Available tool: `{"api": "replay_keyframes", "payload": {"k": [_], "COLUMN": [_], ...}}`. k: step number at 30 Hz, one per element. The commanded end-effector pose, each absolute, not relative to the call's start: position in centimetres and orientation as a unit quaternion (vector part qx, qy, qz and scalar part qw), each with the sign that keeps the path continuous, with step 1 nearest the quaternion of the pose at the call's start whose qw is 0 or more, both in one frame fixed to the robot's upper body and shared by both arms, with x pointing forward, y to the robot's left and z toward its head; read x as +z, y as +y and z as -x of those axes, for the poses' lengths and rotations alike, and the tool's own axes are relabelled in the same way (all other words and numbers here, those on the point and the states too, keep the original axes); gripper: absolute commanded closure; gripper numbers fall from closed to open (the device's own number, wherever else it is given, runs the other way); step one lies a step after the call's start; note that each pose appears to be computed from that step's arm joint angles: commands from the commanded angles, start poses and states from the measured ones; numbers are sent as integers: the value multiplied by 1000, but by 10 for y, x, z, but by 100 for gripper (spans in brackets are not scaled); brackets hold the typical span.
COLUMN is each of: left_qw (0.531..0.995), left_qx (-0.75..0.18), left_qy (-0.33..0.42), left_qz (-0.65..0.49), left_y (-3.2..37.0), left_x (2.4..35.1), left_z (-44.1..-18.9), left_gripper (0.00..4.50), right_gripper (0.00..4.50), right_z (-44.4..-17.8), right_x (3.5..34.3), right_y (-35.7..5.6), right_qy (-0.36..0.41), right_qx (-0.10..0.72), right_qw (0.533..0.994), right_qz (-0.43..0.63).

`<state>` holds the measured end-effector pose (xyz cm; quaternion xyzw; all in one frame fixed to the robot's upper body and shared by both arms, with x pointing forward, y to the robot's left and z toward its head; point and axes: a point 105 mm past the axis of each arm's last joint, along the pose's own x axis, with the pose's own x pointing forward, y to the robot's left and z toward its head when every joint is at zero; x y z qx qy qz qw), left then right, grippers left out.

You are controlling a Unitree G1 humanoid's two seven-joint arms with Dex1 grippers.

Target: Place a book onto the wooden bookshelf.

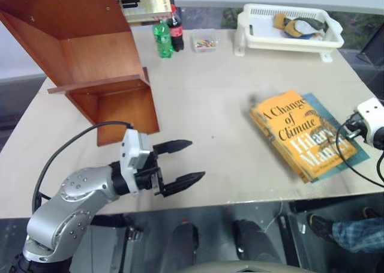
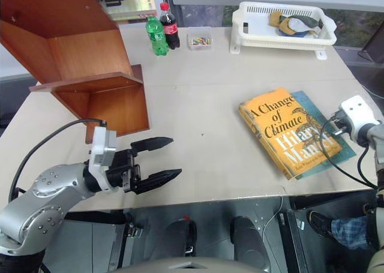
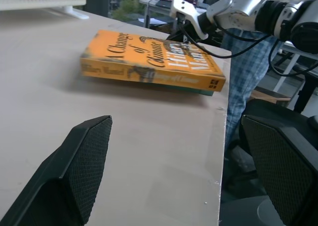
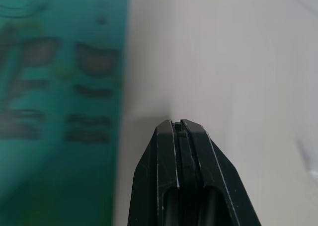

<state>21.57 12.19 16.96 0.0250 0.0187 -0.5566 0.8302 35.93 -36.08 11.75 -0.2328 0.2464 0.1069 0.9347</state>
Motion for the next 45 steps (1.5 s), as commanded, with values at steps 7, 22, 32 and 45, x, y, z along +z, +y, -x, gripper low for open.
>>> {"api": "replay_keyframes", "payload": {"k": [7, 22, 32, 45], "left_qw": [846, 827, 758, 724], "left_qx": [-531, -501, -514, -502], "left_qy": [21, 154, 234, 309], "left_qz": [-44, 205, 327, 359], "left_y": [119, 99, 55, 15], "left_x": [165, 145, 148, 125], "left_z": [-216, -244, -290, -305], "left_gripper": [0, 0, 0, 0], "right_gripper": [443, 270, 133, 133], "right_z": [-355, -312, -214, -185], "right_x": [126, 170, 221, 215], "right_y": [-314, -332, -245, -202], "right_qy": [219, 132, 35, 21], "right_qx": [185, 186, 373, 398], "right_qw": [941, 945, 904, 897], "right_qz": [179, 234, 207, 193]}}
